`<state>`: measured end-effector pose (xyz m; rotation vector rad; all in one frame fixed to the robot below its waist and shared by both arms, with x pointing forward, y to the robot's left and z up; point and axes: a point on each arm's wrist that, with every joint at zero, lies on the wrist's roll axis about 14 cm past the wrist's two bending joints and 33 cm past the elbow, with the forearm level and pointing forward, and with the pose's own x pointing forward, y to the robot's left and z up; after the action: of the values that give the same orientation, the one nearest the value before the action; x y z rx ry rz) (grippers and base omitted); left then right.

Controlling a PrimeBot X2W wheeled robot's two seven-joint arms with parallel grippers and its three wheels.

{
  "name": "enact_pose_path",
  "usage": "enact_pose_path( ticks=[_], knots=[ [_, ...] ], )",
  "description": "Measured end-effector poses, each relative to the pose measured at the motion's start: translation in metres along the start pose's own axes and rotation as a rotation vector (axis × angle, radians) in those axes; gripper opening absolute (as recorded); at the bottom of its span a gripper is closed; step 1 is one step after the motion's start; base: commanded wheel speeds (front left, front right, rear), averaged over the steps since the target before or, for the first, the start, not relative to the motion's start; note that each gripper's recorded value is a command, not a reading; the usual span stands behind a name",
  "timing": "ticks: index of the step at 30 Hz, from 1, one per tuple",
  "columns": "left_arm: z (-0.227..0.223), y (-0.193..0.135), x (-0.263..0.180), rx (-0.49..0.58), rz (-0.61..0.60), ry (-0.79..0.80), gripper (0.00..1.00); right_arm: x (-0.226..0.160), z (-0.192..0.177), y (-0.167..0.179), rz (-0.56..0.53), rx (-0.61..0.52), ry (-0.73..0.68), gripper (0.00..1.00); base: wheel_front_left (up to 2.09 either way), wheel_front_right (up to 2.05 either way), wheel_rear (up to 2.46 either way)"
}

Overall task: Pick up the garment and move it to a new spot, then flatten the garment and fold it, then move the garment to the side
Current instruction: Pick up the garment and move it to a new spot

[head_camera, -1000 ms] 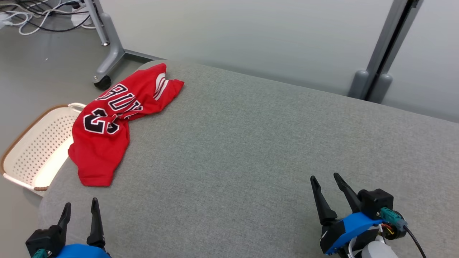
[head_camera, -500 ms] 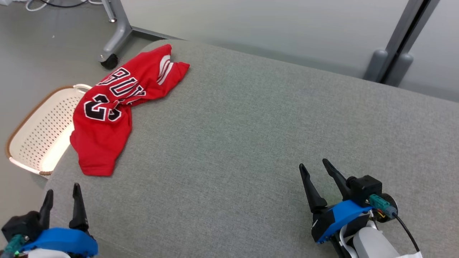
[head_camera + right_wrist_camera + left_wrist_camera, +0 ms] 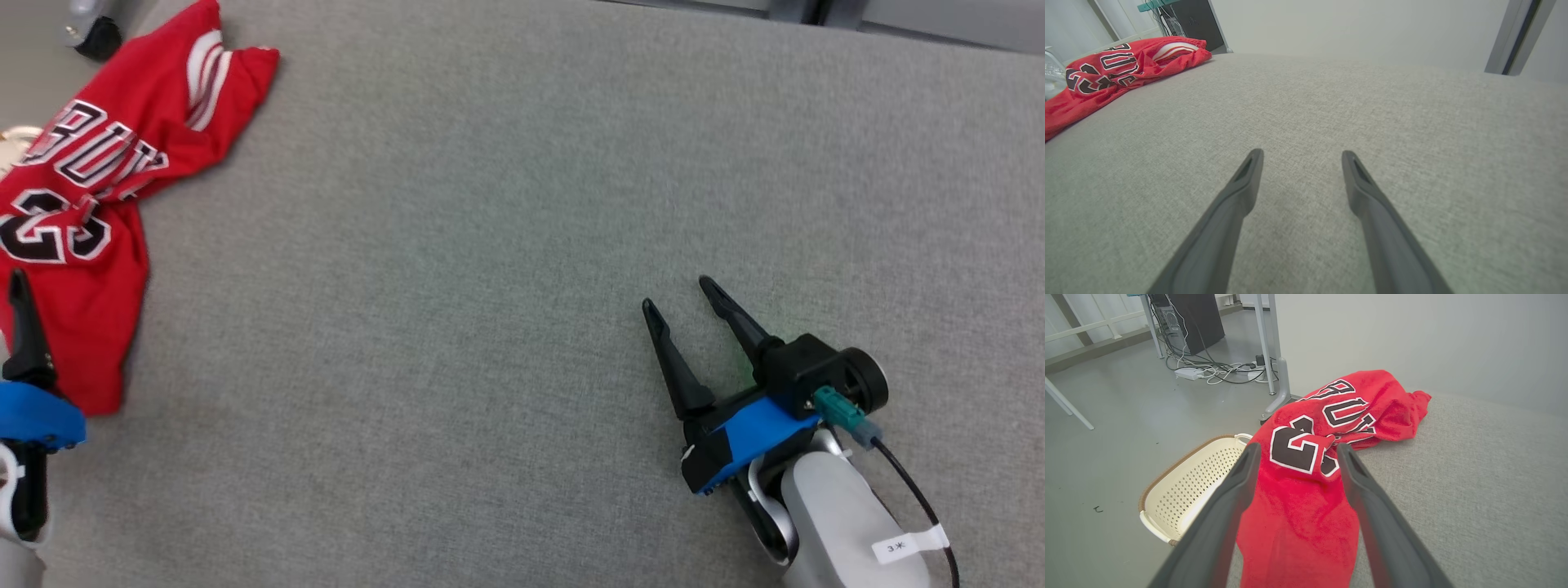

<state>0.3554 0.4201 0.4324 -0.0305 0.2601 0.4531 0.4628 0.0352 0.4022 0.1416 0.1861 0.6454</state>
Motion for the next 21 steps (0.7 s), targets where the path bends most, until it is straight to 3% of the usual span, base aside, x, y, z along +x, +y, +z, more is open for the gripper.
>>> enact_pose_path(
  ticks=[8,18,20,21],
  knots=[
    [-0.018,-0.007,0.051,0.069,-0.016,0.093,1.00,0.003,-0.006,-0.024,-0.040,-0.002,-0.029,1.00,0.00,0.00,0.00],
    [-0.055,-0.004,0.070,0.108,0.006,0.231,1.00,-0.004,-0.007,-0.046,-0.096,-0.014,-0.043,1.00,0.00,0.00,0.00],
    [-0.068,-0.003,0.069,0.116,0.011,0.274,0.37,-0.006,-0.006,-0.050,-0.105,-0.016,-0.047,1.00,0.00,0.00,0.00],
    [-0.072,-0.002,0.069,0.113,0.018,0.291,0.20,-0.006,-0.006,-0.051,-0.109,-0.016,-0.049,1.00,0.00,0.00,0.00]
  ],
)
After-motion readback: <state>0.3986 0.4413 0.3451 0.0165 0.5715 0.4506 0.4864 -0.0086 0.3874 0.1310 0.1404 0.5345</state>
